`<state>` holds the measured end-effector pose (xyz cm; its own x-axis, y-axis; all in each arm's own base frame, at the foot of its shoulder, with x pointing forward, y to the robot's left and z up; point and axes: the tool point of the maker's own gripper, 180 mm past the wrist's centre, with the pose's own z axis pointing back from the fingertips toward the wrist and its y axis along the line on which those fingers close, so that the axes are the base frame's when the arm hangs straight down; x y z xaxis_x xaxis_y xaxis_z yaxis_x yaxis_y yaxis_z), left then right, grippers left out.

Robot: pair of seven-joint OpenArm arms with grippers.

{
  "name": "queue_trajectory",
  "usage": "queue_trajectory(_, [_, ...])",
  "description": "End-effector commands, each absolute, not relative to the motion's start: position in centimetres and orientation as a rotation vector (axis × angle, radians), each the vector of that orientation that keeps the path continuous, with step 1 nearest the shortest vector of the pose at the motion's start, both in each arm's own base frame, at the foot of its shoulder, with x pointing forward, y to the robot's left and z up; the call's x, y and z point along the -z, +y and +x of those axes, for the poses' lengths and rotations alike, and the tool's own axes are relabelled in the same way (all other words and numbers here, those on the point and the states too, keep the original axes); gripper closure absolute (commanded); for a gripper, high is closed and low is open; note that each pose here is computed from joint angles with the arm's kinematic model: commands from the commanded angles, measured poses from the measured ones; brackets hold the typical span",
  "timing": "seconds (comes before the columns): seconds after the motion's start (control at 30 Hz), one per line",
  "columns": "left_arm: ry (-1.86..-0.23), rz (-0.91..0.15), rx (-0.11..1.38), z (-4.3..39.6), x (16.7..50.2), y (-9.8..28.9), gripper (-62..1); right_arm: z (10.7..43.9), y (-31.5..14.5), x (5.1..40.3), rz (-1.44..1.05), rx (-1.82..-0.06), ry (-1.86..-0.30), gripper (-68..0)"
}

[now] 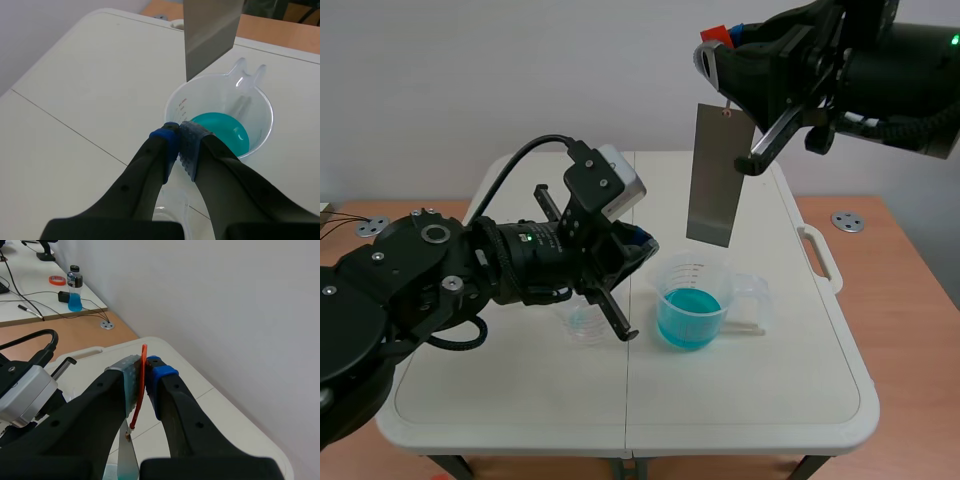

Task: Hold the metal plate by the orange handle, dip it into the blue solution, take it out and point at it, then put the plate back in the beaker on the left.
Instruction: 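Point at the plate with the left hand, then lower the plate into the blue solution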

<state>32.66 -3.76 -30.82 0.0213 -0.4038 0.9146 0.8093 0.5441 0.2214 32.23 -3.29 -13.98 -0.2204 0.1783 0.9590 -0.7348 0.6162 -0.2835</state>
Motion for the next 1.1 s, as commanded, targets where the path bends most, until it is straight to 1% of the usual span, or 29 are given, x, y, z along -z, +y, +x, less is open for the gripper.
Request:
queue_trajectory(0.0, [-1.269, -0.41, 0.973, 33.4, 29.4, -4.0, -2.3, 32.1, -3.1, 12.6, 0.494, -0.9, -1.625, -1.3])
queue_trajectory(0.27, [-1.269, -0.404, 0.974, 33.5, 29.4, -3.8, -2.4, 32.1, -3.1, 12.6, 0.494, -0.9, -1.625, -1.3])
queue_trajectory(0.43, [-1.268, -0.349, 0.942, 34.1, 29.7, -1.3, -3.0, 32.1, -3.1, 12.6, 0.494, -0.9, -1.626, -1.3])
queue_trajectory(0.6, [-1.296, -0.291, 0.874, 33.9, 28.0, 3.9, -3.0, 32.0, -3.0, 12.4, 0.512, -0.889, -1.629, -1.3])
queue_trajectory(0.8, [-1.291, -0.232, 0.833, 31.4, 25.2, 10.8, -3.0, 32.1, -3.0, 12.5, 0.512, -0.887, -1.626, -1.3])
queue_trajectory(0.93, [-1.222, -0.176, 0.813, 29.3, 24.7, 15.4, -3.0, 32.1, -3.0, 12.5, 0.51, -0.888, -1.623, -1.3])
queue_trajectory(1.07, [-1.115, -0.098, 0.769, 27.2, 25.7, 20.3, -3.0, 32.1, -3.0, 12.6, 0.514, -0.883, -1.621, -1.3])
